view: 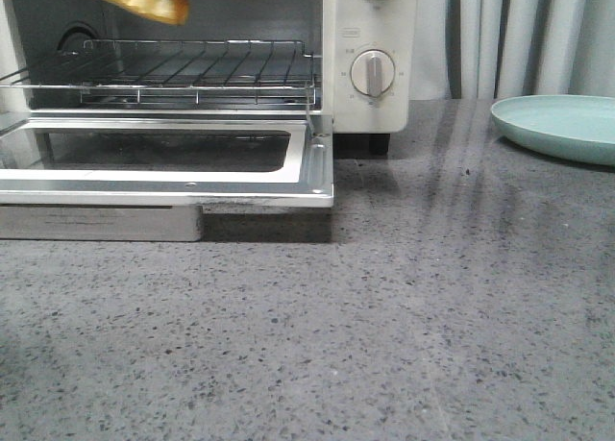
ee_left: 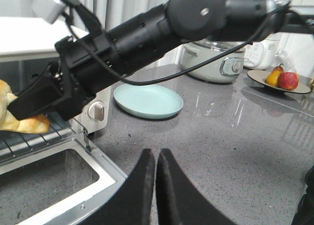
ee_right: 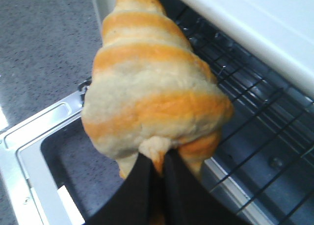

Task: Put bread in oven
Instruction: 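Carry the croissant with the right gripper into the oven over the rack, then lower the croissant onto the wire rack and open the right gripper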

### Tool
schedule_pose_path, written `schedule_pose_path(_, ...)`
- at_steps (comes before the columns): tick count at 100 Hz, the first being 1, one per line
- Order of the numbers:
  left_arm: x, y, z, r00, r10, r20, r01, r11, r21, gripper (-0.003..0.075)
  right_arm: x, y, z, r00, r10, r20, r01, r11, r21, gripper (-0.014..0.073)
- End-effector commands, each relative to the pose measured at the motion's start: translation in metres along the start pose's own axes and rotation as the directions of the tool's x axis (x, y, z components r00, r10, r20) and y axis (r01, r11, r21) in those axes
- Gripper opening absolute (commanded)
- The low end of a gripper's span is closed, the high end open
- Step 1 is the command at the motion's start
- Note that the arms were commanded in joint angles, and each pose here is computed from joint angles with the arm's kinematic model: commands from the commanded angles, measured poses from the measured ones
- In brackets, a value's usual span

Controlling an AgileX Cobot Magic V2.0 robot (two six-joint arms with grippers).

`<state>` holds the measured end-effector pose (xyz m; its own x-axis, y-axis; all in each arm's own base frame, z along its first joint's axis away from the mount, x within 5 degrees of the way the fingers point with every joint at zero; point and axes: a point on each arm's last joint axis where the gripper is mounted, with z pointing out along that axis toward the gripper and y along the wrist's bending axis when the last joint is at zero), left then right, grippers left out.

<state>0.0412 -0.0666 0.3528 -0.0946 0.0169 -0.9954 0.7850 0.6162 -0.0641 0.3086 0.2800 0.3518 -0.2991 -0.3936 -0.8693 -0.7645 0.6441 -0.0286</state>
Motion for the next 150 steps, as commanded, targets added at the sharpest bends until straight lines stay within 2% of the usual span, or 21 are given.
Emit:
schedule_pose_path(1,-0.013,-0.003,-0.004,0.997,-0.032,0.071,0.032,0.999,0.002,-0.0022,-0.027,-0.010,-0.021,0.986,-0.012,0.166,0.001,0.998,0.062,-0.0059)
schedule_pose_path(6,-0.013,-0.003,-0.005,0.997,-0.030,0.075,0.030,1.000,0.002,-0.0022,-0.026,-0.013,-0.019,0.986,-0.009,0.169,-0.003,0.998,0.070,-0.0013)
schedule_pose_path(11,-0.013,-0.003,-0.005,0.997,-0.030,0.075,0.030,1.000,0.002,-0.0022,-0.026,-0.014,-0.018,0.984,-0.009,0.176,-0.004,0.997,0.073,0.0069)
schedule_pose_path(28,-0.013,-0.003,-0.005,0.996,-0.030,0.079,0.030,1.000,-0.003,-0.0022,-0.030,-0.017,-0.020,0.977,0.004,0.213,-0.022,0.996,0.083,0.0525)
schedule_pose_path(35,-0.014,-0.002,-0.005,0.996,-0.030,0.089,0.031,0.999,-0.015,-0.0022,-0.029,-0.016,-0.020,0.981,0.005,0.196,-0.020,0.997,0.076,0.0584)
schedule_pose_path(43,-0.015,0.000,-0.005,0.994,-0.029,0.104,0.033,0.999,-0.034,-0.0022,-0.030,-0.014,-0.025,0.983,0.007,0.181,-0.019,0.998,0.064,0.0545)
schedule_pose_path(50,-0.017,0.002,-0.006,0.992,-0.027,0.124,0.034,0.998,-0.056,-0.0022,-0.031,-0.011,-0.035,0.987,0.021,0.162,-0.028,0.999,0.041,0.0440)
schedule_pose_path(55,-0.018,0.002,-0.009,0.989,-0.013,0.145,0.024,0.997,-0.075,-0.0022,-0.032,-0.007,-0.044,0.990,0.023,0.137,-0.026,0.999,0.020,0.0307)
schedule_pose_path(60,-0.020,0.000,-0.015,0.985,0.008,0.175,0.009,0.995,-0.097,-0.0022,-0.032,-0.003,-0.055,0.994,0.021,0.106,-0.020,1.000,-0.003,0.0111)
schedule_pose_path(66,-0.021,-0.001,-0.022,0.977,0.047,0.206,-0.020,0.991,-0.131,-0.0022,-0.033,0.002,-0.070,0.997,0.011,0.073,-0.009,1.000,-0.028,-0.0081)
schedule_pose_path(73,-0.022,-0.003,-0.031,0.969,0.084,0.232,-0.044,0.984,-0.174,-0.0022,-0.033,0.009,-0.090,0.998,-0.005,0.069,0.008,0.999,-0.048,-0.0047)
schedule_pose_path(86,-0.015,-0.003,-0.047,0.968,0.113,0.225,-0.048,0.961,-0.273,-0.0022,-0.025,0.023,-0.137,0.990,-0.071,0.121,0.078,0.996,-0.051,-0.0048)
schedule_pose_path(99,-0.002,0.003,-0.052,0.978,0.094,0.184,-0.024,0.935,-0.354,-0.0022,-0.006,0.029,-0.195,0.965,-0.135,0.226,0.132,0.991,0.029,-0.0048)
schedule_pose_path(122,0.025,0.012,-0.041,0.992,0.041,0.119,0.006,0.930,-0.366,-0.0022,0.070,0.037,-0.273,0.894,-0.254,0.370,0.197,0.963,0.183,-0.0048)
schedule_pose_path(137,0.034,0.016,-0.037,0.994,0.029,0.109,0.014,0.926,-0.376,-0.0022,0.128,0.043,-0.295,0.838,-0.285,0.466,0.185,0.951,0.248,-0.0048)
schedule_pose_path(150,0.037,0.017,-0.035,0.995,0.023,0.100,0.016,0.927,-0.376,-0.0022,0.164,0.046,-0.305,0.795,-0.270,0.544,0.133,0.951,0.278,-0.0048)
